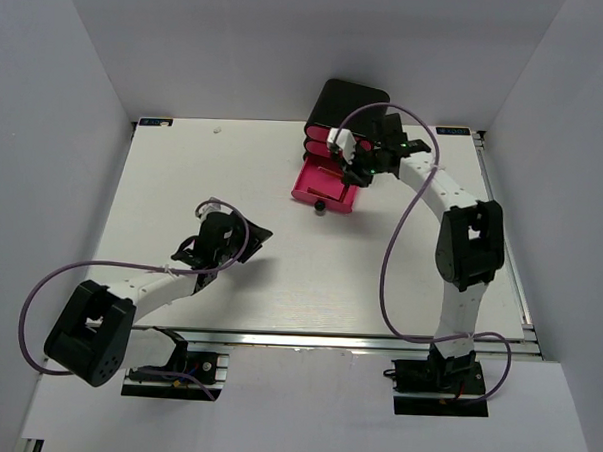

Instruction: Organize the makeup

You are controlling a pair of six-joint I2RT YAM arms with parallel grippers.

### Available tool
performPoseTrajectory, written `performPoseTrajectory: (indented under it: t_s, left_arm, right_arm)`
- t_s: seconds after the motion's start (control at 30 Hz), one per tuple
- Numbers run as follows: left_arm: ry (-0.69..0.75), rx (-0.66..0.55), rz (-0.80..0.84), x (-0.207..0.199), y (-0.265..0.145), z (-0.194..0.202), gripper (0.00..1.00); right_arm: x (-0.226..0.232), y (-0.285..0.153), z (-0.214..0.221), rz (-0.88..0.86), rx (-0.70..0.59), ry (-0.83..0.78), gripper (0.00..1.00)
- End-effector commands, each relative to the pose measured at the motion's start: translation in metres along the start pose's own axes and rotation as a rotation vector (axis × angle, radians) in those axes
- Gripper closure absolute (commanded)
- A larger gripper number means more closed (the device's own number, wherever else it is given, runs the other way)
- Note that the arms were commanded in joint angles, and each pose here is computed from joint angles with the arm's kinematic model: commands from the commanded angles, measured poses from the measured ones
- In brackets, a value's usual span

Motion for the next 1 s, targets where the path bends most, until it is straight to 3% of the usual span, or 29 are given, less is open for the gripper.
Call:
performPoseTrajectory:
  t_s: [0.0, 0.03, 0.1, 0.13, 0.17, 0.3, 0.43, 0.53, 0.6, 0.73, 0.8, 0.83, 0.97]
  left_arm:
    - [-0.029, 0.012, 0.093, -0.025, 0.0, -0.005, 0.42]
    - [-0.03, 0.015, 0.094, -0.026, 0.0, -0.005, 0.42]
    - [-0.032, 0.016, 0.095, -0.026, 0.0, -0.005, 0.42]
    - [-0.033, 0.015, 0.094, -0.025, 0.0, -0.005, 0.42]
    - [-0.036, 0.014, 0.099, -0.026, -0.001, -0.005, 0.42]
    - [-0.047, 0.021, 0.096, -0.023, 0.001, -0.003, 0.42]
    - [-0.057, 0.045, 0.109, -0.03, 0.011, -0.002, 0.42]
    - [-0.067, 0.078, 0.11, -0.039, 0.026, -0.001, 0.52]
    - [-0.072, 0.117, 0.092, -0.038, 0.043, 0.005, 0.72]
    - [-0.071, 0.165, 0.063, -0.056, 0.079, 0.008, 0.87]
    - [-0.064, 0.206, -0.045, -0.041, 0.102, 0.017, 0.9]
    - [-0.054, 0.207, -0.028, -0.058, 0.111, 0.015, 0.91]
    - [-0.058, 0.233, -0.123, -0.057, 0.142, 0.025, 0.92]
  right_arm:
    - [-0.021, 0.028, -0.014, 0.108, -0.035, 0.094, 0.97]
    - [-0.026, 0.032, -0.021, 0.126, -0.045, 0.094, 0.93]
    - [-0.03, 0.046, -0.015, 0.127, -0.034, 0.116, 0.77]
    - [-0.035, 0.045, -0.021, 0.133, -0.045, 0.116, 0.64]
    - [-0.034, 0.051, -0.017, 0.121, -0.04, 0.123, 0.59]
    - [-0.032, 0.052, -0.016, 0.107, -0.047, 0.111, 0.46]
    - [-0.03, 0.045, -0.02, 0.106, -0.06, 0.091, 0.43]
    - [-0.026, 0.029, -0.032, 0.097, -0.108, 0.084, 0.49]
    - [-0.017, 0.01, -0.042, 0.087, -0.169, 0.05, 0.55]
    - [0.007, -0.038, -0.057, 0.092, -0.298, -0.068, 1.0]
    - [0.019, -0.043, -0.045, 0.114, -0.323, -0.068, 1.0]
    - [0.022, -0.06, -0.053, 0.154, -0.35, -0.093, 1.0]
    - [0.027, -0.086, -0.045, 0.261, -0.392, -0.067, 1.0]
Point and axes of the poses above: each gripper's point midway between its finger pads, its own y axis out along the fingers, its own x axis along the line the jaws close on, z = x × y, the point moved 6 cm from there along -y, back along the fingers, and after that the axes turned 2 degrees about -y, right-handed, at the moved point
